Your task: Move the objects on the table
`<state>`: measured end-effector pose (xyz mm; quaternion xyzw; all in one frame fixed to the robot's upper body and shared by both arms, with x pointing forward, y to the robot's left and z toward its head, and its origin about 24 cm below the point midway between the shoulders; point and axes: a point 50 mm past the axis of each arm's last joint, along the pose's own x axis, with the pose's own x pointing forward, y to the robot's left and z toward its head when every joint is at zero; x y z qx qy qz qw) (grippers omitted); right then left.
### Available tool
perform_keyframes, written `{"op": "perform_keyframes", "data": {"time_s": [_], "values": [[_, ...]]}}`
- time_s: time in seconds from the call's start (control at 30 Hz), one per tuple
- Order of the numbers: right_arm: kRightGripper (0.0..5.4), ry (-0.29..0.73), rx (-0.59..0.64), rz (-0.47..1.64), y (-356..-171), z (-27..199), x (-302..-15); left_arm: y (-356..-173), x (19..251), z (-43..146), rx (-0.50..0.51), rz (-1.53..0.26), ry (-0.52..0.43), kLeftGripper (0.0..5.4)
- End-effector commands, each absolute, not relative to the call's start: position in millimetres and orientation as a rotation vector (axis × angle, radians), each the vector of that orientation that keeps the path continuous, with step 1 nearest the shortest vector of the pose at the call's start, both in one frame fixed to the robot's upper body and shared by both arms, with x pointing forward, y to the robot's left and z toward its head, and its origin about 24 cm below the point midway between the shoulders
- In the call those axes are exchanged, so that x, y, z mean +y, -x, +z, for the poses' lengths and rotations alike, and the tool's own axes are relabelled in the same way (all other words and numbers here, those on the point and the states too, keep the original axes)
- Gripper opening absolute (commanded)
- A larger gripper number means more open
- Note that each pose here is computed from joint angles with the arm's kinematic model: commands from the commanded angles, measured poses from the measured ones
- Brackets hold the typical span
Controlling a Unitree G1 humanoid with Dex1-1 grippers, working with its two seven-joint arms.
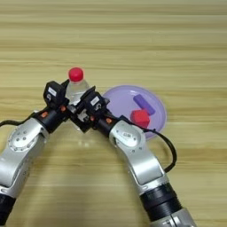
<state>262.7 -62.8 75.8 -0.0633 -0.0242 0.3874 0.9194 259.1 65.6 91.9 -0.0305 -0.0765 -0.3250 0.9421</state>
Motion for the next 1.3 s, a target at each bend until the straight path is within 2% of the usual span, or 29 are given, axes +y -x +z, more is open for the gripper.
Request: {"op": "perform_keyframes", "data": {"time_s": [0.03,0.17,0.2,0.33,0.47,0.53,0.8,0.87,1.03,1.17,1.3], "values": [[3.52,0.116,-0.03,0.825,-263.3,75.3,-57.1,-259.5,56.4,106.5,-0.223,-0.695,0.072,2.95],[3.52,0.112,-0.027,0.818,-264.2,75.1,-57.8,-259.9,57.0,106.5,-0.221,-0.688,0.066,2.95],[3.52,0.109,-0.027,0.81,-265.0,75.0,-58.4,-260.3,57.5,106.3,-0.219,-0.681,0.066,3.24],[3.38,0.119,-0.065,0.736,-273.0,79.7,-65.6,-261.0,58.1,105.9,-0.208,-0.677,0.066,3.8],[3.28,0.137,-0.139,0.617,-284.0,91.5,-78.4,-261.5,58.9,106.2,-0.207,-0.675,0.065,4.1],[3.23,0.138,-0.164,0.563,-289.0,96.0,-85.1,-262.3,59.9,106.3,-0.207,-0.673,0.065,4.43],[3.2,0.097,-0.173,0.467,-298.8,99.4,-98.1,-263.9,63.6,108.2,-0.219,-0.659,0.07,5.32],[3.2,0.087,-0.19,0.419,-302.1,103.4,-105.6,-266.8,68.5,111.3,-0.237,-0.634,0.073,5.4],[3.19,0.118,-0.258,0.246,-308.8,116.3,-139.2,-282.8,95.4,117.3,-0.266,-0.501,0.059,5.4],[3.18,0.14,-0.22,0.072,-310.4,108.7,-180.7,-300.6,131.6,111.2,-0.251,-0.329,0.013,5.4],[3.18,0.168,-0.173,-0.043,-305.9,99.0,-213.0,-313.3,163.5,101.7,-0.228,-0.201,0.02,5.4]]}}
